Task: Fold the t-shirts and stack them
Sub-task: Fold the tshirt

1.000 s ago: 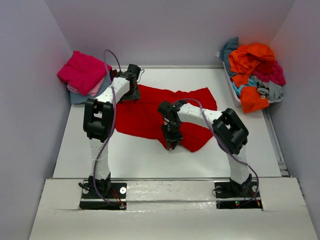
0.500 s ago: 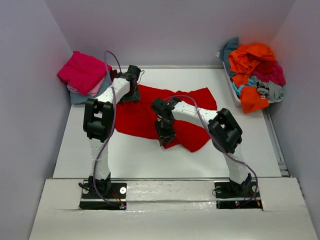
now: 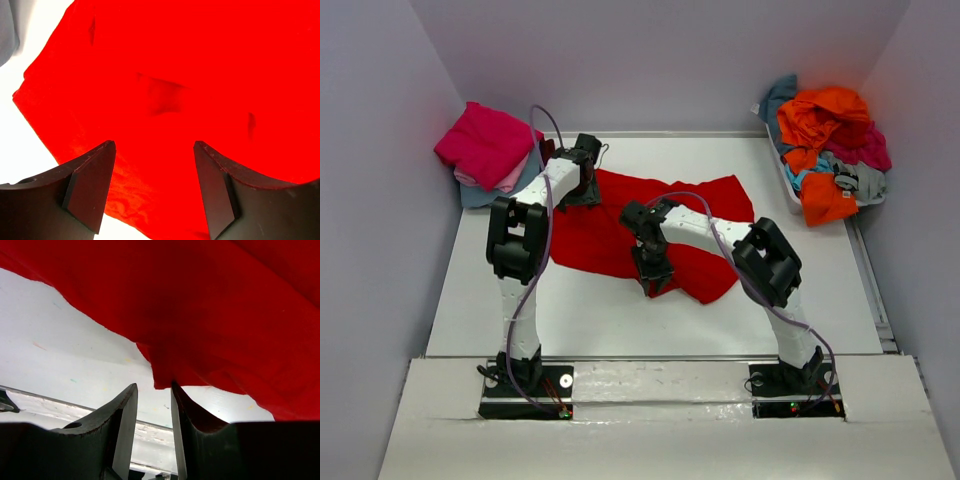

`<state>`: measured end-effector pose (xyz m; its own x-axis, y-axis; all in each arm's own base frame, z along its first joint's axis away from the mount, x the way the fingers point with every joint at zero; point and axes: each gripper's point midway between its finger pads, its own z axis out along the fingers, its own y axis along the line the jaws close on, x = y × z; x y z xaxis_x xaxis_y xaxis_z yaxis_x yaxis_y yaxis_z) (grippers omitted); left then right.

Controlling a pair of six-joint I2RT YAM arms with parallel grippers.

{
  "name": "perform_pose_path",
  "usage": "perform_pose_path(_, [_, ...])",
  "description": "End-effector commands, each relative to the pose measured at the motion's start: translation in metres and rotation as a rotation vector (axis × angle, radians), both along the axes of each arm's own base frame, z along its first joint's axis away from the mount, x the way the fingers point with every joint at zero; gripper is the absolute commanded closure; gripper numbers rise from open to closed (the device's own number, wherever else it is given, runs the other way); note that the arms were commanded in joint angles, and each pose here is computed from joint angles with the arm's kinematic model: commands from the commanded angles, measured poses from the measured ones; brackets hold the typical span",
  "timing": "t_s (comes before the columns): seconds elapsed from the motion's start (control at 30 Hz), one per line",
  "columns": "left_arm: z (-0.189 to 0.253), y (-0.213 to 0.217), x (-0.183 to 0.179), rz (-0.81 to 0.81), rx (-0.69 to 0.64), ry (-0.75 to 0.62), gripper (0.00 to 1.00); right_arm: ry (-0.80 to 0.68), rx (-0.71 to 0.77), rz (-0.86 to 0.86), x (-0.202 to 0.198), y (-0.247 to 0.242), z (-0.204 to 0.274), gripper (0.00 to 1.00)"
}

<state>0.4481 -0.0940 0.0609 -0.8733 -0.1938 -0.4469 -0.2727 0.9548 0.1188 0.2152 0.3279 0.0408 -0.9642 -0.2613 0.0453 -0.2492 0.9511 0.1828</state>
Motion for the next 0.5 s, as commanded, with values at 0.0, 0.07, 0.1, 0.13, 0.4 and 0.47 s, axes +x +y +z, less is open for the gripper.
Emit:
perform_pose_path(0.0, [0.026,0.001,0.002,-0.005,-0.007,-0.059,0.24,-0.022,-0.035,-0.006,0.000,-0.004,0.001,0.61])
perform_pose_path(0.07, [0.026,0.001,0.003,-0.004,-0.006,-0.061,0.24,-0.032,-0.058,-0.001,-0.001,-0.006,0.000,0.61])
perform_pose_path(0.1, [0.026,0.001,0.002,-0.004,-0.004,-0.060,0.24,-0.035,-0.066,-0.002,0.000,-0.007,-0.001,0.61])
perform_pose_path(0.13, [0.026,0.001,0.002,-0.004,-0.004,-0.060,0.24,-0.038,-0.072,-0.003,0.000,-0.008,-0.002,0.61])
perform_pose_path(0.4, [0.027,0.002,0.002,-0.005,-0.001,-0.062,0.24,-0.052,-0.096,-0.007,0.003,-0.012,-0.010,0.62])
perform_pose_path(0.47, [0.027,0.002,0.002,-0.005,-0.001,-0.062,0.24,-0.054,-0.093,-0.007,0.003,-0.012,-0.011,0.62])
